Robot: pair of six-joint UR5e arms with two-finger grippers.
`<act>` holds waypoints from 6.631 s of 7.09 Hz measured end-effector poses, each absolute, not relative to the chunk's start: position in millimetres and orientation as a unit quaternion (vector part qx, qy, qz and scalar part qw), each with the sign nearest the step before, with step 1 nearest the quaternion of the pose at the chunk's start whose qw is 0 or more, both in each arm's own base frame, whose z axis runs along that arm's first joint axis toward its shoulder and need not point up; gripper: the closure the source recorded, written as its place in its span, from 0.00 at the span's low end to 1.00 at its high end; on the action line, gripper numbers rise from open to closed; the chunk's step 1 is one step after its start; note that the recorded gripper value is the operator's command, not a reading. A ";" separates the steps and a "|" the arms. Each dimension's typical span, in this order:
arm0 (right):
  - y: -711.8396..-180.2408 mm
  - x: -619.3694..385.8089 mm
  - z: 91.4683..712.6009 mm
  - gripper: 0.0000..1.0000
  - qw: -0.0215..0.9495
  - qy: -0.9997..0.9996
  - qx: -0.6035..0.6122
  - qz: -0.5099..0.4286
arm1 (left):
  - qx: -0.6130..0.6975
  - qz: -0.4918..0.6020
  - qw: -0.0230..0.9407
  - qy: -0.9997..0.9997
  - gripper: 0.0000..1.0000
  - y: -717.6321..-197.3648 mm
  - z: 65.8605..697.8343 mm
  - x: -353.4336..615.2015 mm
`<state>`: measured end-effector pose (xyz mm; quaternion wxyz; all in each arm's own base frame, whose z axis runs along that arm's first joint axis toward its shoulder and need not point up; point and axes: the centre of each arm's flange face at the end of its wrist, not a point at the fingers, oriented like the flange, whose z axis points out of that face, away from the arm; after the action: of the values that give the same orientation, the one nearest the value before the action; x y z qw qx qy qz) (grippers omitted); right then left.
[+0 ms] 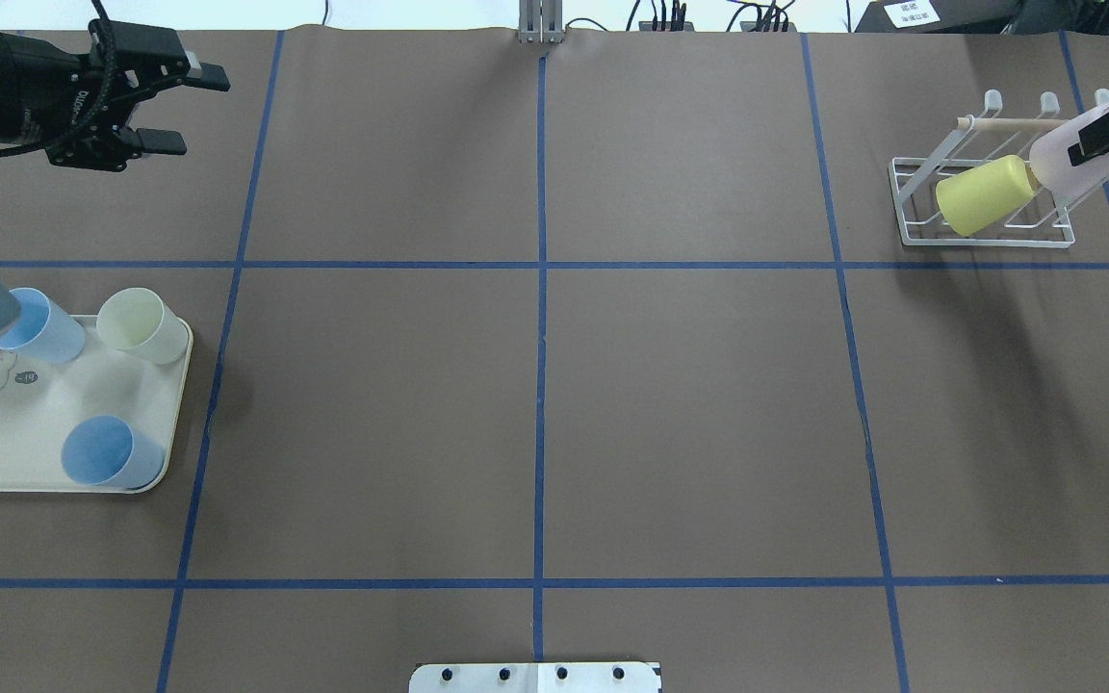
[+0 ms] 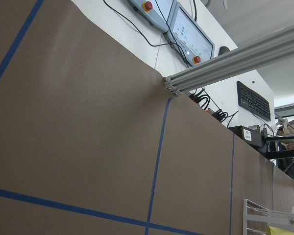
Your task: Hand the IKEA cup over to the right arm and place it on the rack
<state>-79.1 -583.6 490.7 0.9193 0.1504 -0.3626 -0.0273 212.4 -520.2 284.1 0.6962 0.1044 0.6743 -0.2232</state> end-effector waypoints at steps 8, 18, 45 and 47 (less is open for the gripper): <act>-586.6 -86.5 500.4 1.00 0.934 -0.326 0.147 -0.018 | 0.103 -0.223 0.696 0.675 0.00 -519.1 282.9 213.1; -595.7 -107.3 482.7 0.00 0.933 -0.332 0.136 -0.021 | 0.102 -0.223 0.694 0.676 0.00 -515.9 282.2 209.2; -574.5 -187.1 333.7 0.00 0.869 -0.468 0.091 0.134 | -0.026 -0.156 0.786 0.598 1.00 -385.3 280.5 264.4; -555.5 -227.2 278.2 0.00 0.848 -0.505 0.073 0.146 | -0.063 -0.198 0.734 0.646 1.00 -399.3 204.1 284.4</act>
<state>-227.2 -555.5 278.2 0.8478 0.0729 -0.5045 0.1460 284.4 -399.3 204.1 0.7343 -0.0632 0.6461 -0.1984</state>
